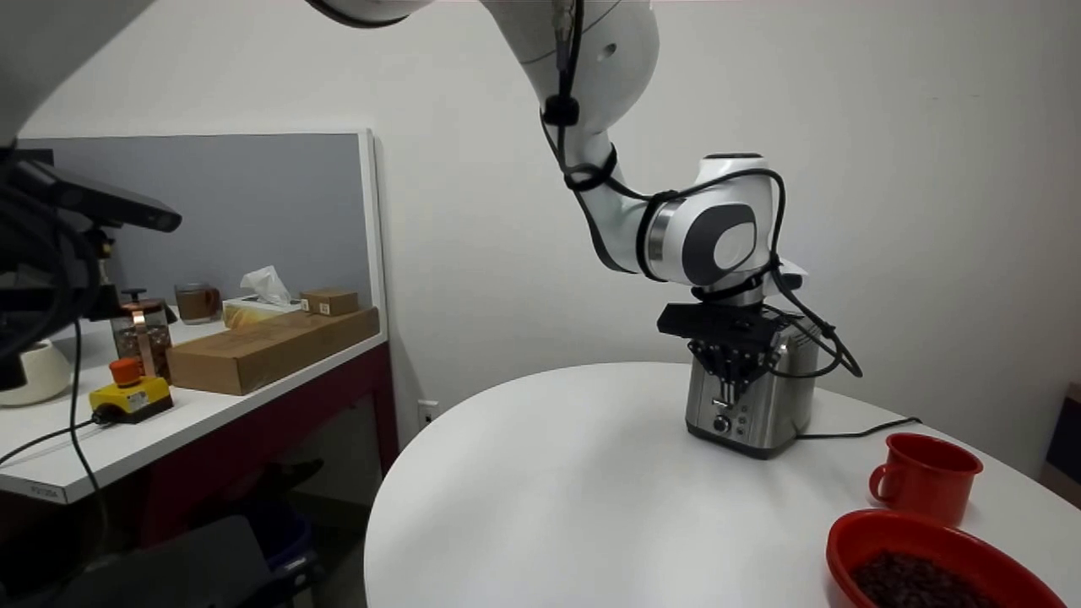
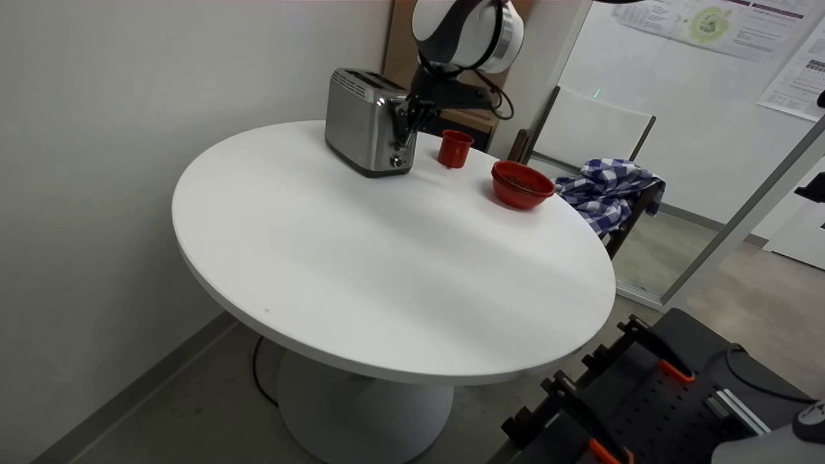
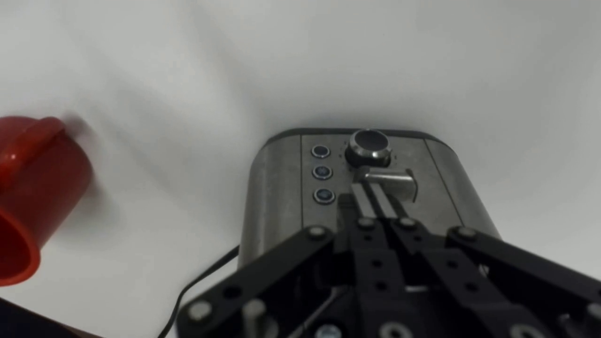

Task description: Push down the lever of the toaster down

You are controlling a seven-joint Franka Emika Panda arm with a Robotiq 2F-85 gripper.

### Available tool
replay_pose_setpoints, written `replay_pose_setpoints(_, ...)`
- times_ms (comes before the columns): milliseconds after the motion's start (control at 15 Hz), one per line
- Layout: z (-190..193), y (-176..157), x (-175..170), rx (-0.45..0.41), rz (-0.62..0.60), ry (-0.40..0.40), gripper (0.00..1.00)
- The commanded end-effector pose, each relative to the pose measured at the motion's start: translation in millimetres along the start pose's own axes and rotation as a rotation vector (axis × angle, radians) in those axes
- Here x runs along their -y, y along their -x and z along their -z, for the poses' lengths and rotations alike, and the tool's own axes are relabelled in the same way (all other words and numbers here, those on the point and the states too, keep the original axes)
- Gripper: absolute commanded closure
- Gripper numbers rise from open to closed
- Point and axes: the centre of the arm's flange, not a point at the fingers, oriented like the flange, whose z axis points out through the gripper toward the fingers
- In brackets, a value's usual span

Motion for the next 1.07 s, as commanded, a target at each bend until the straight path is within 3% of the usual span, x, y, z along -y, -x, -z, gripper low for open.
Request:
replay_pose_setpoints(0,-44.6,-8.9,5.9,0.019,0.041,0.007,1.00)
replay_pose_setpoints(333,-38.6,-16.5,7.3,0.049,0.038,0.021,1.00)
replay_pose_setpoints(400,-33.1,-19.4,5.3,0.072,0.039,0.015,0.74)
replay_pose_setpoints(533,-15.8,-26.2,-2.9,0.086,0.006,0.001,0.66)
replay_pose_setpoints(1000,63.4,-1.9,-37.9,0.112,-0.041,-0.077,0.16)
